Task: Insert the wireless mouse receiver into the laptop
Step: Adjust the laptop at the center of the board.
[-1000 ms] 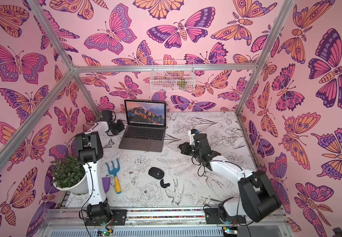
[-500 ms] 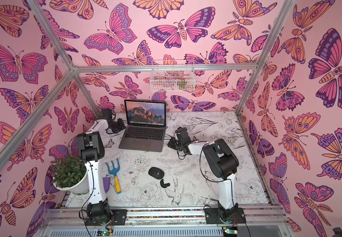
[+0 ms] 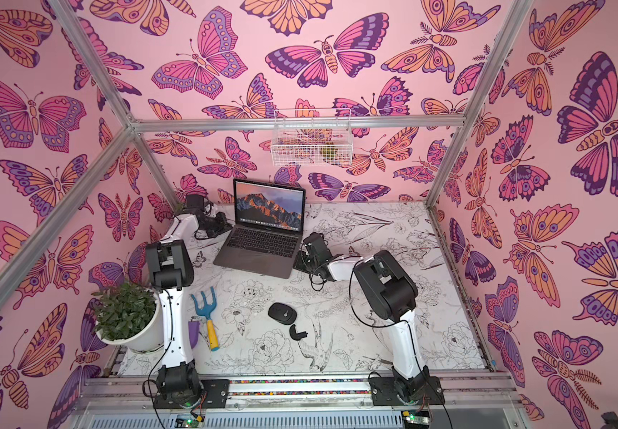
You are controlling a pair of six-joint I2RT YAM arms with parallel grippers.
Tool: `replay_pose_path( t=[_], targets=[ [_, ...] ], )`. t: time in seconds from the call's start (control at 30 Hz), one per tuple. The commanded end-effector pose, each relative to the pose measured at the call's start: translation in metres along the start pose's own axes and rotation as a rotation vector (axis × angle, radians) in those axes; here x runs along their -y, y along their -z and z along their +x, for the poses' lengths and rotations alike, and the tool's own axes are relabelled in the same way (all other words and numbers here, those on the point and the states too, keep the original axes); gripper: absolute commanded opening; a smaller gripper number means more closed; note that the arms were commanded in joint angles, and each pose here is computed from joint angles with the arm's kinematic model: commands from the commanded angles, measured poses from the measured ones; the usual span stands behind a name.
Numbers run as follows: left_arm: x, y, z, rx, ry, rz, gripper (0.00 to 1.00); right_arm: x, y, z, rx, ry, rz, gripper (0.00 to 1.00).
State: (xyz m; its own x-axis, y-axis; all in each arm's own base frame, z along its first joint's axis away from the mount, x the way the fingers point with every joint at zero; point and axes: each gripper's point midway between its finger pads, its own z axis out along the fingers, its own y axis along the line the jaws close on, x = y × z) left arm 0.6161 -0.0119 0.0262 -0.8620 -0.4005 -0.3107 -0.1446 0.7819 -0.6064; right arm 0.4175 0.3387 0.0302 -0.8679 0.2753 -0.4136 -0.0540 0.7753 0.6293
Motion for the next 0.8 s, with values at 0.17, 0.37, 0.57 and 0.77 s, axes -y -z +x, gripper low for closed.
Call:
replay_pose_path(
  t=[0.17,0.37,0.57,0.77],
  targets=[
    [0.045,-0.031,0.099,-0.309,-0.079,0.080,0.08,-0.025,0.016,0.082,-0.098,0.072,-0.021,0.00],
    [0.038,-0.024,0.107,-0.312,-0.094,0.010,0.10,-0.019,0.030,0.090,-0.074,0.097,-0.010,0.00],
    [0.027,-0.005,0.090,-0.246,-0.096,-0.067,0.22,-0.011,0.073,0.067,-0.046,0.339,0.052,0.00],
    [0.033,0.024,0.071,-0.161,-0.083,-0.084,0.46,-0.006,0.103,0.075,-0.227,0.863,0.065,0.00]
  ],
)
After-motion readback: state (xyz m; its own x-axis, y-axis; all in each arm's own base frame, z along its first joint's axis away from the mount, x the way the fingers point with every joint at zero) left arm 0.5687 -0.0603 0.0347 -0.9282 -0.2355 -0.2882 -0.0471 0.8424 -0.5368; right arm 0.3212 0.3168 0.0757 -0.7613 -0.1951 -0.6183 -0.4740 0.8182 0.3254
